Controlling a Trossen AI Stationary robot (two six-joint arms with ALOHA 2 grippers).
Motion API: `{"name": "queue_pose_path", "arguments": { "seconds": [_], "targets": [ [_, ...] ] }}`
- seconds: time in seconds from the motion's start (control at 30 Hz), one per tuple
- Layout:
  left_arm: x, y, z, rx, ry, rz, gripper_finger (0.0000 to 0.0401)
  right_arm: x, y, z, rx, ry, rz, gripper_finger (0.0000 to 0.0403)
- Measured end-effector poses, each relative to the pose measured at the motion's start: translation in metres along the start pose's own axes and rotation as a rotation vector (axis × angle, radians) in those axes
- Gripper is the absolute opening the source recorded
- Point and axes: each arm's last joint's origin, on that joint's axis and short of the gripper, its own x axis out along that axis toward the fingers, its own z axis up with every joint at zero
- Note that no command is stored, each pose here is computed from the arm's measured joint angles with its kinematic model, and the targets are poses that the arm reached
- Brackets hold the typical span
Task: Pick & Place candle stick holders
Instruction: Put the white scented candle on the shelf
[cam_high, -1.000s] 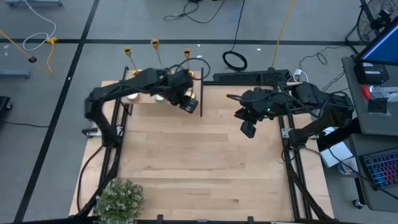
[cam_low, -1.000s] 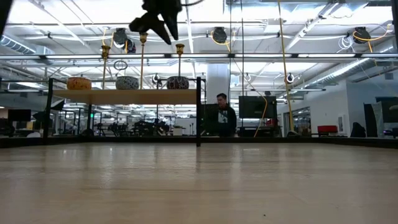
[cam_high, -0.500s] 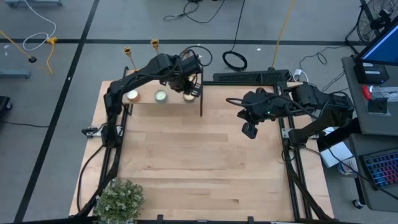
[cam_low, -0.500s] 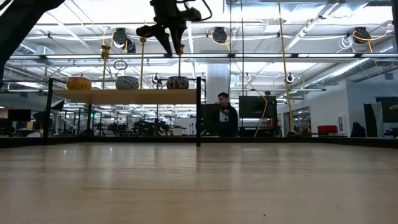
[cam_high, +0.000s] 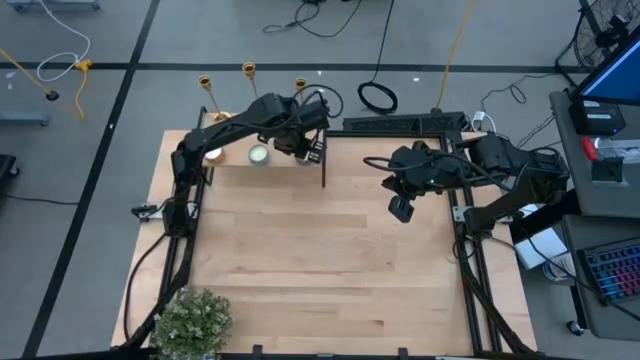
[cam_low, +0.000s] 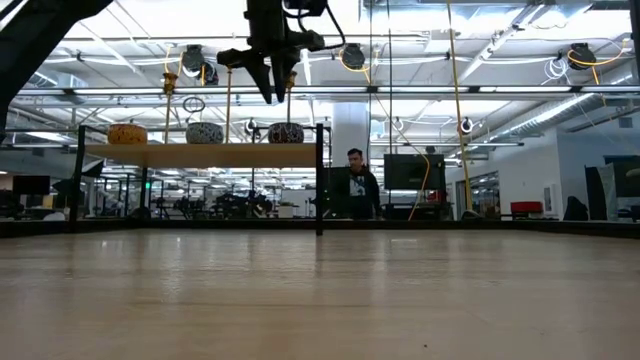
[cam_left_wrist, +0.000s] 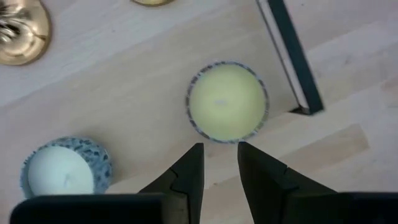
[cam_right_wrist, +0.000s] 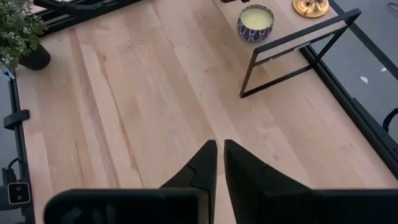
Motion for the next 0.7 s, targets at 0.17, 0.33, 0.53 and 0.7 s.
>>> {"name": "queue_pose_path", "arguments": {
  "seconds": [0.17,0.33,0.53,0.7],
  "targets": [
    [0.0071,0.0021,0.0007,-0.007,0.013,0.025,0.0104,0.0,0.0,0.0,-0.001,0.0,0.001,0.0023],
    [0.0074,0.0016,0.001,-0.008,0.009,0.021,0.0104,0.0,0.0002,-0.0001,-0.001,0.002,0.004,0.0022],
    [0.0074,-0.0008,0.0035,-0.019,-0.016,-0.004,0.0104,0.0,0.0002,-0.0001,-0.003,0.003,0.004,0.0021],
    [0.0077,-0.0005,0.0051,-0.067,-0.017,-0.016,0.0104,0.0,0.0002,-0.0001,-0.004,0.003,0.004,0.002]
  ]
}}
